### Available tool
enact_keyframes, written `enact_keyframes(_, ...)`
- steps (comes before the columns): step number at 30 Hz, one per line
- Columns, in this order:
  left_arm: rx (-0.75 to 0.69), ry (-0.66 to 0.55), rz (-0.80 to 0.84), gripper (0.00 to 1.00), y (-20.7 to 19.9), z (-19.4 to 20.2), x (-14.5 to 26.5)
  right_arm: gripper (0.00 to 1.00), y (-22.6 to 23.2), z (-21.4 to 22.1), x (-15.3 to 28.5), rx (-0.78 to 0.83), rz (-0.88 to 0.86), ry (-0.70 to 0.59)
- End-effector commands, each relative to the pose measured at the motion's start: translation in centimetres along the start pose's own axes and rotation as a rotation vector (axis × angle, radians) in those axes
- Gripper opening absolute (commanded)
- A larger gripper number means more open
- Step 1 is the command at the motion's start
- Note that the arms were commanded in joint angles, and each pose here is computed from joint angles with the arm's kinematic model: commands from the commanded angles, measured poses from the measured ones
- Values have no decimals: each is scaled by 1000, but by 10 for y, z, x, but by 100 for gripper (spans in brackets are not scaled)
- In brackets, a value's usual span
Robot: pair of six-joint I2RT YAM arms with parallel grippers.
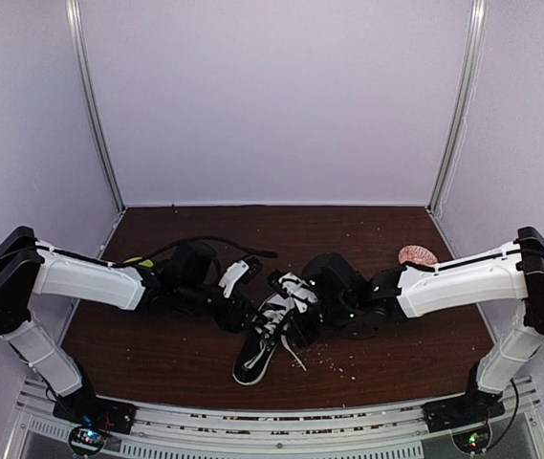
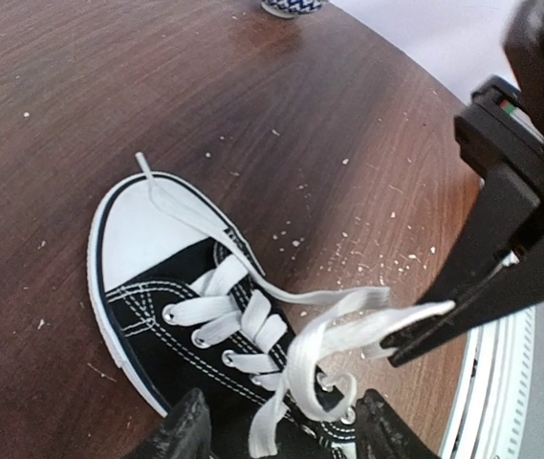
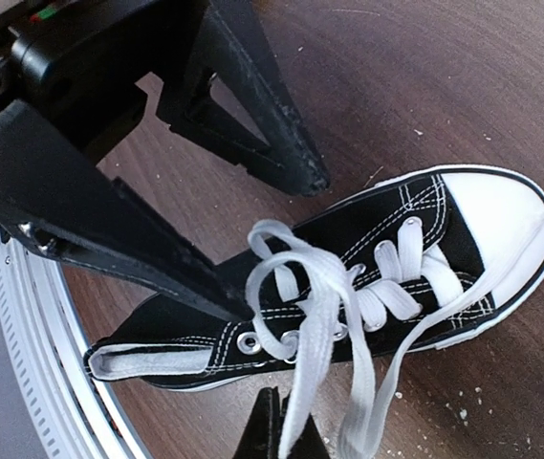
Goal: Tie the shoes
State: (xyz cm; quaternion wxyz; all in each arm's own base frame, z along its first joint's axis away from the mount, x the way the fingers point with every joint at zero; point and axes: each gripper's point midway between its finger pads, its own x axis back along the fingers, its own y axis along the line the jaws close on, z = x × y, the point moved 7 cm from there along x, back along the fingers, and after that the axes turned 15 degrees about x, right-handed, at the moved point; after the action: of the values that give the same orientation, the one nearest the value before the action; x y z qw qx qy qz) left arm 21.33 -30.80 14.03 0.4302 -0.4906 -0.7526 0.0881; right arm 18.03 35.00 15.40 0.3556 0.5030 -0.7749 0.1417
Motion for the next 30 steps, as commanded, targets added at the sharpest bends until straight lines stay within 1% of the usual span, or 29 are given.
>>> enact_keyframes(1, -61, 10, 95, 52, -10, -9, -4, 0, -8, -13, 2, 5, 37, -34)
enact_keyframes(5, -66, 51, 93, 49, -7, -6, -9, 0, -10, -16, 5, 1, 28, -42)
enact_keyframes(8, -58, 34, 68, 42, -3, -5, -7, 0, -11, -18, 7, -5, 14, -56)
enact_keyframes(11, -27, -6, 73, 31, 0, -4, 0, 0, -7, -20, 9, -15, -37, -84)
enact_keyframes(12, -18, -18, 76, 28, 1, -4, 1, 0, -5, -21, 8, -16, -58, -89)
enact_keyframes(17, 10, -36, 118, 22, -2, -5, 1, 0, 4, -26, 4, -40, -160, -134)
enact_keyframes(19, 16, -47, 128, 25, -2, -6, 1, 0, 6, -27, 2, -51, -177, -153)
enact_keyframes(20, 18, -52, 134, 28, -3, -6, 2, 0, 5, -28, 1, -54, -178, -158)
enact_keyframes(23, 26, -68, 148, 44, -3, -6, 7, 0, 6, -29, -1, -55, -183, -169)
enact_keyframes(25, 28, -81, 154, 51, -3, -4, 12, 0, 6, -30, -1, -53, -180, -176)
enact_keyframes(27, 32, -92, 149, 53, -1, -1, 17, 0, 5, -30, -1, -49, -172, -176)
enact_keyframes(30, 54, -129, 127, 51, 7, 2, 24, 0, 5, -30, 0, -46, -168, -180)
